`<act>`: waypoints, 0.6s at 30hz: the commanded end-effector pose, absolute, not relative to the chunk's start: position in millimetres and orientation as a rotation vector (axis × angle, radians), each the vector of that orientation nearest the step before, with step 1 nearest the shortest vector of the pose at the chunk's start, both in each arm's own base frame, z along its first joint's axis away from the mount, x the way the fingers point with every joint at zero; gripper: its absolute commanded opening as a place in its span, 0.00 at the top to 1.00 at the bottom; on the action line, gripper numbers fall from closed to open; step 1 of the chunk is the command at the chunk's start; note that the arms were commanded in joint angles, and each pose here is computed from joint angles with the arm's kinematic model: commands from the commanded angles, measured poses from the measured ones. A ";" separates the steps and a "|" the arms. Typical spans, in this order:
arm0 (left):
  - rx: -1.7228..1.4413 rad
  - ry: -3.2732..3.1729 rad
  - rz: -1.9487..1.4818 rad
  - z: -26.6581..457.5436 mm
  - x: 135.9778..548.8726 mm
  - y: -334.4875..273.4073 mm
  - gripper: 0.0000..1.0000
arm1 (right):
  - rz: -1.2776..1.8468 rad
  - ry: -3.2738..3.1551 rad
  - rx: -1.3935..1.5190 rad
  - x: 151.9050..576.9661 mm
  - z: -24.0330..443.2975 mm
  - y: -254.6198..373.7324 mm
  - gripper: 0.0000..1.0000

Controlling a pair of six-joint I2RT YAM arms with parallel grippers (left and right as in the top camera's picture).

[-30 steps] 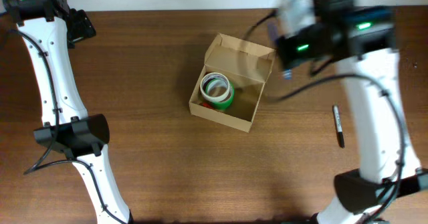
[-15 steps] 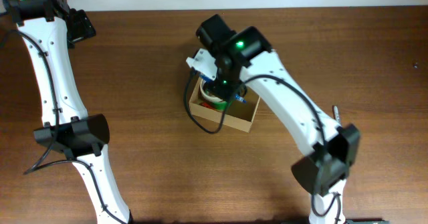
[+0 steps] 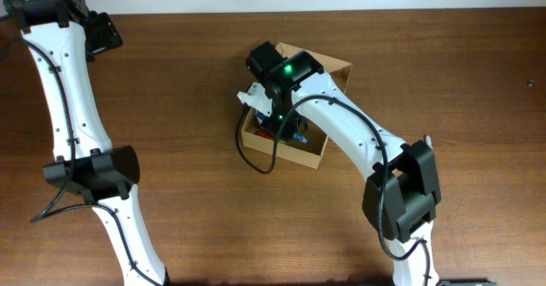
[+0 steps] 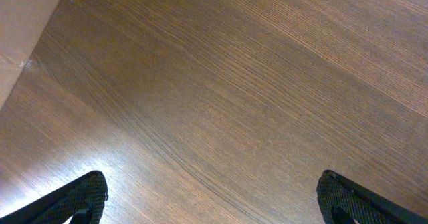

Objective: Pack container
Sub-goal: 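Carry the blue pen with the right gripper and lower it into the box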

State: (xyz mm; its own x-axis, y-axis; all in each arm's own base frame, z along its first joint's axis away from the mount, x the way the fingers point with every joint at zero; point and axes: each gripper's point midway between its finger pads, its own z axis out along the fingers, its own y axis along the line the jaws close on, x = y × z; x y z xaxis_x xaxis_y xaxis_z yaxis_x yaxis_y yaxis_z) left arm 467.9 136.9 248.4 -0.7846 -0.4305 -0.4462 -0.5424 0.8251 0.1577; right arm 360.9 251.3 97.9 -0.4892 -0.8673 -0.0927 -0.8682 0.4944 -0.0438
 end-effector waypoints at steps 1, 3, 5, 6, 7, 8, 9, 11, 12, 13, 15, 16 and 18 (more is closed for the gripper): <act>-0.715 2.585 0.385 264.8 461.3 136.9 0.00 | 0.032 2.657 -1.544 354.8 83.2 249.8 0.96; -0.715 2.585 0.385 264.8 461.3 136.9 0.00 | 0.031 2.667 -1.550 352.3 79.5 248.2 0.96; -0.715 2.585 0.385 264.8 461.3 136.9 0.00 | 0.032 2.671 -1.552 351.3 77.6 247.7 0.96; -0.715 2.586 0.384 264.8 461.3 136.9 0.00 | 0.037 2.671 -1.552 351.0 77.5 248.1 0.96; -0.715 2.585 0.385 264.8 461.3 136.9 0.00 | 0.050 2.669 -1.552 350.7 77.5 249.6 0.96; -0.715 2.586 0.384 264.8 461.3 136.9 0.00 | 0.065 2.668 -1.552 350.0 77.6 251.2 0.96; -0.715 2.586 0.384 264.8 461.3 136.9 0.00 | 0.072 2.668 -1.553 349.6 77.6 251.8 0.96; -0.715 2.585 0.385 264.8 461.3 136.9 0.00 | 0.070 2.672 -1.555 348.7 76.5 251.1 0.96; -0.715 2.586 0.384 264.8 461.3 136.9 0.00 | 0.070 2.675 -1.556 348.1 75.7 250.6 0.96; -0.715 2.586 0.384 264.8 461.3 136.9 0.00 | 0.069 2.677 -1.559 347.3 74.8 250.1 0.96; -0.715 2.586 0.384 264.8 461.3 136.9 0.00 | 0.069 2.678 -1.564 346.5 74.0 249.5 0.96; -0.715 2.585 0.385 264.8 461.3 136.9 0.00 | 0.069 2.679 -1.565 346.3 73.8 249.3 0.96; -0.716 2.585 0.385 264.8 461.3 137.1 0.00 | 0.069 2.680 -1.564 346.2 73.8 249.3 0.96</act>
State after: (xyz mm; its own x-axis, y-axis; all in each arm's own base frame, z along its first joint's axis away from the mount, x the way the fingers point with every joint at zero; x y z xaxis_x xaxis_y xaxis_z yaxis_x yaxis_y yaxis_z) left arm 467.9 136.9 248.4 -0.7848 -0.4302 -0.4461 -0.5421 0.8253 0.1579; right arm 349.8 248.5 78.2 -0.4912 -0.8689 -0.0612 -0.8705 0.4922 -0.0021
